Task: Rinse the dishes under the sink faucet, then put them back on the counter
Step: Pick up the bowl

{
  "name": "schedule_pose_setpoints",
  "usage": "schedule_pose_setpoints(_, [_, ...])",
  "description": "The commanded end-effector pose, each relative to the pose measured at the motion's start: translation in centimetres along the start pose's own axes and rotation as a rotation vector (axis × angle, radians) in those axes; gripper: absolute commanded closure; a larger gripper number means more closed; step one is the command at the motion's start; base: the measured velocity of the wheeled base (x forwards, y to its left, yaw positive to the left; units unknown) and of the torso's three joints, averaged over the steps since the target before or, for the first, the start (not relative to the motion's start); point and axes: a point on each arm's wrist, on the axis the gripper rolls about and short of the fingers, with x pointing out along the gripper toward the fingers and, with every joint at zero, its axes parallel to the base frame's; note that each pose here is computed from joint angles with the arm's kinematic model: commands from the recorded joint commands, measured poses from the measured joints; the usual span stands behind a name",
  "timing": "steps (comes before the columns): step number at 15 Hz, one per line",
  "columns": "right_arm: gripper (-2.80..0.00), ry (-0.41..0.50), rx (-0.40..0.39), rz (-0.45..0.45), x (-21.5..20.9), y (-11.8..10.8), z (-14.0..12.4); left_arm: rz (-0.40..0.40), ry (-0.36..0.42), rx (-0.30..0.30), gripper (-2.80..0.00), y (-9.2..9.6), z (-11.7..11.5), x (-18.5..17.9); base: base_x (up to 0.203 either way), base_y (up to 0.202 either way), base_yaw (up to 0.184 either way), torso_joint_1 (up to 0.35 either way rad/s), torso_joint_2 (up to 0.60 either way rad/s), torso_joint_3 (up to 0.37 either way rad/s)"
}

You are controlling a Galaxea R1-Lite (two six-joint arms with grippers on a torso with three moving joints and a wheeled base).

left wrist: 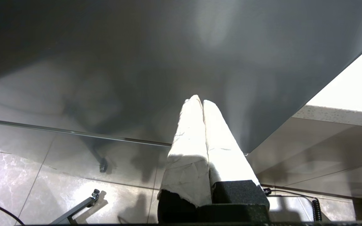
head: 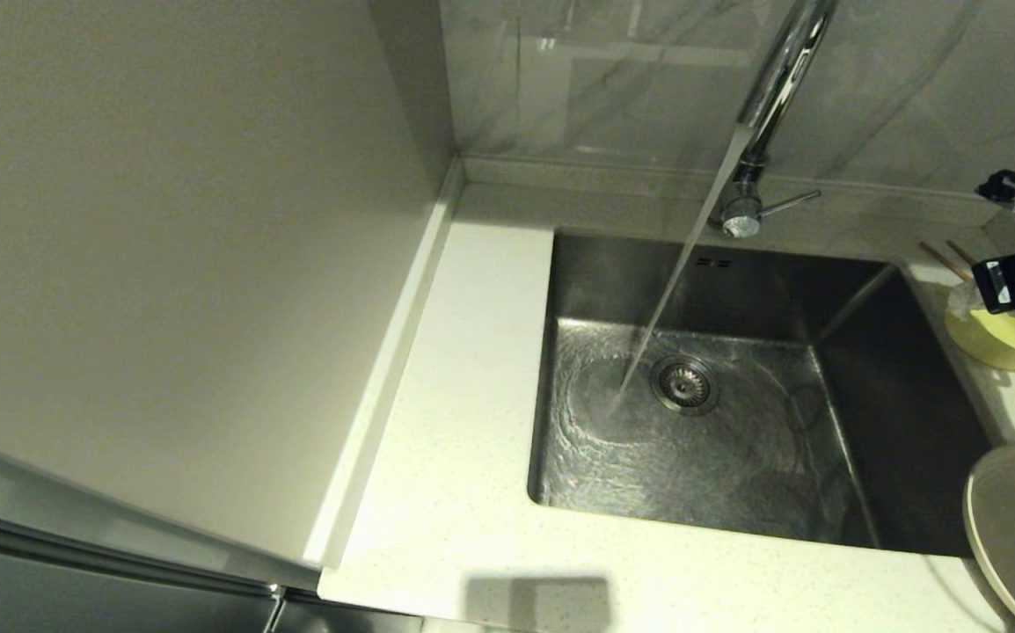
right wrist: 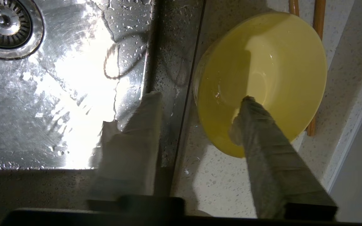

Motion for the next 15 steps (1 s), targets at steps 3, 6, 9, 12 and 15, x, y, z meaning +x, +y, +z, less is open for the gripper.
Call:
schedule_pose_setpoints(3, [-2.80,0.040,-0.003,0.011,1.1,0.2,-0.6,0.000,-0.002,-0.001,0.00,0.0,0.0,0.0,0.000,0.000,0.000,0.000,0.00,0.000])
schedule_pose_setpoints(6, [-2.80,0.073,-0.003,0.015,2.5,0.3,-1.0,0.000,-0.002,-0.001,0.00,0.0,0.0,0.0,0.000,0.000,0.000,0.000,0.00,0.000])
schedule_pose_setpoints(9, [-2.80,0.085,-0.002,0.010,3.4,0.2,-1.0,0.000,-0.002,-0.001,0.00,0.0,0.0,0.0,0.000,0.000,0.000,0.000,0.00,0.000])
schedule_pose_setpoints(12, [0.00,0.091,-0.001,0.011,4.0,0.2,-1.1,0.000,-0.002,-0.001,0.00,0.0,0.0,0.0,0.000,0.000,0.000,0.000,0.00,0.000])
schedule_pose_setpoints(15, [0.00,0.092,-0.002,-0.011,4.4,0.0,-0.9,0.000,-0.002,-0.001,0.00,0.0,0.0,0.0,0.000,0.000,0.000,0.000,0.00,0.000])
